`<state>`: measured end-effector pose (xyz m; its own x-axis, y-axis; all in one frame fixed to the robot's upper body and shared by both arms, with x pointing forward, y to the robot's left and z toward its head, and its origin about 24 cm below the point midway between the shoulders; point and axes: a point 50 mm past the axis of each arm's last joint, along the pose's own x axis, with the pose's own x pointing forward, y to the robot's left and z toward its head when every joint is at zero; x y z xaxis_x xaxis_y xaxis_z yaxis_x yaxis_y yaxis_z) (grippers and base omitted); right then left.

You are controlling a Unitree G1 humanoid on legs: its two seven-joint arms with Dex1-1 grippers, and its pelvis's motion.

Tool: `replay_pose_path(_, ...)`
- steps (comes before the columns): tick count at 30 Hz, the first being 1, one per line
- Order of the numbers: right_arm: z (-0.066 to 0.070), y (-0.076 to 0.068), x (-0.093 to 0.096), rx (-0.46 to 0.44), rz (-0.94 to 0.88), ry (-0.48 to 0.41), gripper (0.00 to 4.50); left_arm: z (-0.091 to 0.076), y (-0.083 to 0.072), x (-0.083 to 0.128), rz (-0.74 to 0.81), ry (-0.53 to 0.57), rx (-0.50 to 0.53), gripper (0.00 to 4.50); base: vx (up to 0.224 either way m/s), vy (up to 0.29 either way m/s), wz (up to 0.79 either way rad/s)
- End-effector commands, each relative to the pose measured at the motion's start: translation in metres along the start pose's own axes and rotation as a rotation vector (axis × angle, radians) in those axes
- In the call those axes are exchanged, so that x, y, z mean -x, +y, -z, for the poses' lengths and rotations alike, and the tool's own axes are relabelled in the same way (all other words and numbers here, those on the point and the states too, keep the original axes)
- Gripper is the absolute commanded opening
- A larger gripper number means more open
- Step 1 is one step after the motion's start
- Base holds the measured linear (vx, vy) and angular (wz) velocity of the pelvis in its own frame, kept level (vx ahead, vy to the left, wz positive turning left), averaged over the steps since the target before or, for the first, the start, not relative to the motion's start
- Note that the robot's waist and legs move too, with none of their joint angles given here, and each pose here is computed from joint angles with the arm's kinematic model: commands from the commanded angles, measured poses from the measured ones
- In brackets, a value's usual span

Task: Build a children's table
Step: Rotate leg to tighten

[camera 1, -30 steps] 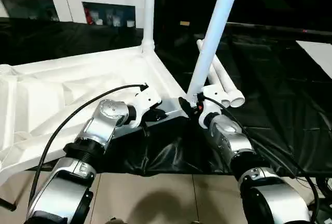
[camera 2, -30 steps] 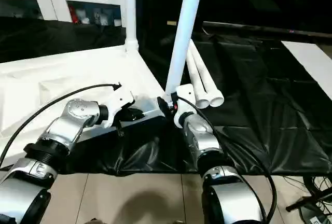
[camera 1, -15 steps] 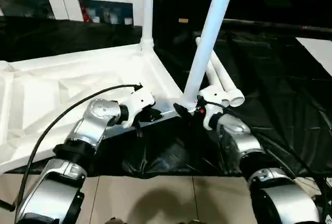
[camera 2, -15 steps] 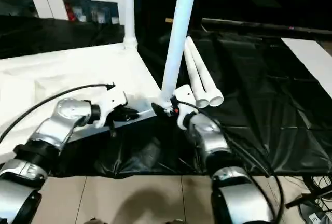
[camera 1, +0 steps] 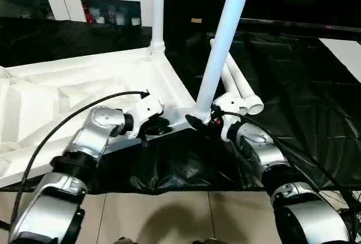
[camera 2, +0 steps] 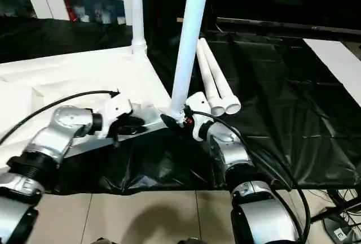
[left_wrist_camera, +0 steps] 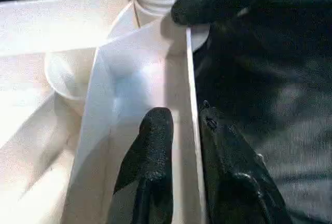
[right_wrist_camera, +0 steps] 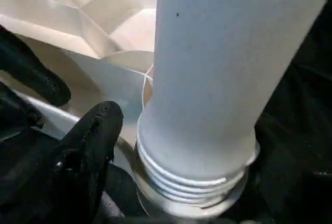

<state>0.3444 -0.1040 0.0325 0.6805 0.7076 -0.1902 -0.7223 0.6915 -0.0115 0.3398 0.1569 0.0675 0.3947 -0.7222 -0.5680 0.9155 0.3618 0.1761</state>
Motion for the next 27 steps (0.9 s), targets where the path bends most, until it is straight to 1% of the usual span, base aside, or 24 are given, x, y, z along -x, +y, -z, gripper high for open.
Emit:
replay_pose_path(1, -0.008, -0.002, -0.001, 0.036, -0.019, -0.017, 3.95, 0.005, -0.001, 0.002, 0.005, 0.031, 0.010, 0.78, 0.000, 0.000, 0.00)
replay_pose_path(2, -0.008, -0.001, -0.001, 0.039, -0.029, -0.017, 3.95, 0.006, -0.002, 0.002, 0.014, 0.036, 0.018, 0.68, 0.000, 0.000, 0.00)
replay_pose_path(3, -0.008, -0.001, -0.001, 0.045, -0.037, -0.015, 3.95, 0.008, -0.003, 0.002, 0.033, 0.041, 0.021, 0.68, 0.000, 0.000, 0.00)
replay_pose_path(4, -0.009, -0.001, -0.001, 0.052, -0.046, -0.013, 3.95, 0.009, -0.005, 0.002, 0.052, 0.046, 0.023, 0.50, 0.000, 0.000, 0.00)
replay_pose_path(5, -0.009, -0.001, 0.000, 0.062, -0.058, -0.009, 3.95, 0.010, -0.007, 0.001, 0.072, 0.053, 0.024, 0.50, 0.000, 0.000, 0.00)
replay_pose_path(6, -0.009, -0.001, 0.000, 0.064, -0.059, -0.009, 3.95, 0.010, -0.007, 0.001, 0.074, 0.054, 0.023, 0.33, 0.000, 0.000, 0.00)
replay_pose_path(7, -0.009, -0.001, 0.000, 0.069, -0.062, -0.007, 3.95, 0.011, -0.008, 0.001, 0.078, 0.056, 0.021, 0.33, 0.000, 0.000, 0.00)
replay_pose_path(8, -0.011, -0.002, 0.001, 0.080, -0.090, 0.005, 3.95, 0.010, -0.008, 0.000, 0.074, 0.048, 0.022, 0.19, 0.000, 0.000, 0.00)
replay_pose_path(9, -0.011, -0.002, 0.001, 0.081, -0.093, 0.006, 3.95, 0.010, -0.008, 0.000, 0.074, 0.048, 0.023, 0.19, 0.000, 0.000, 0.00)
replay_pose_path(11, -0.012, -0.003, 0.002, 0.094, -0.123, 0.017, 3.95, 0.009, -0.007, 0.000, 0.072, 0.040, 0.024, 0.04, 0.000, 0.000, 0.00)
replay_pose_path(12, -0.012, -0.004, 0.003, 0.092, -0.142, 0.020, 4.13, 0.009, -0.007, 0.000, 0.076, 0.033, 0.023, 0.01, 0.000, 0.000, 0.00)
replay_pose_path(15, -0.016, -0.007, 0.005, 0.076, -0.175, 0.014, 4.24, 0.007, -0.008, 0.001, 0.100, 0.017, 0.016, 0.00, 0.000, 0.000, 0.00)
replay_pose_path(17, -0.020, -0.009, 0.009, 0.078, -0.258, 0.021, 4.42, 0.006, -0.011, 0.003, 0.151, -0.003, -0.007, 0.00, 0.000, 0.000, 0.00)
replay_pose_path(19, -0.020, -0.009, 0.009, 0.083, -0.279, 0.028, 4.42, 0.006, -0.013, 0.003, 0.169, -0.006, -0.020, 0.00, 0.000, 0.000, 0.00)
replay_pose_path(23, -0.021, -0.009, 0.014, 0.183, -0.393, 0.096, 4.42, 0.002, -0.024, 0.006, 0.295, -0.050, -0.060, 0.00, 0.000, 0.000, 0.00)
replay_pose_path(27, -0.021, -0.008, 0.015, 0.202, -0.431, 0.124, 4.42, 0.004, -0.028, 0.007, 0.343, -0.039, -0.078, 0.00, 0.000, 0.000, 0.00)
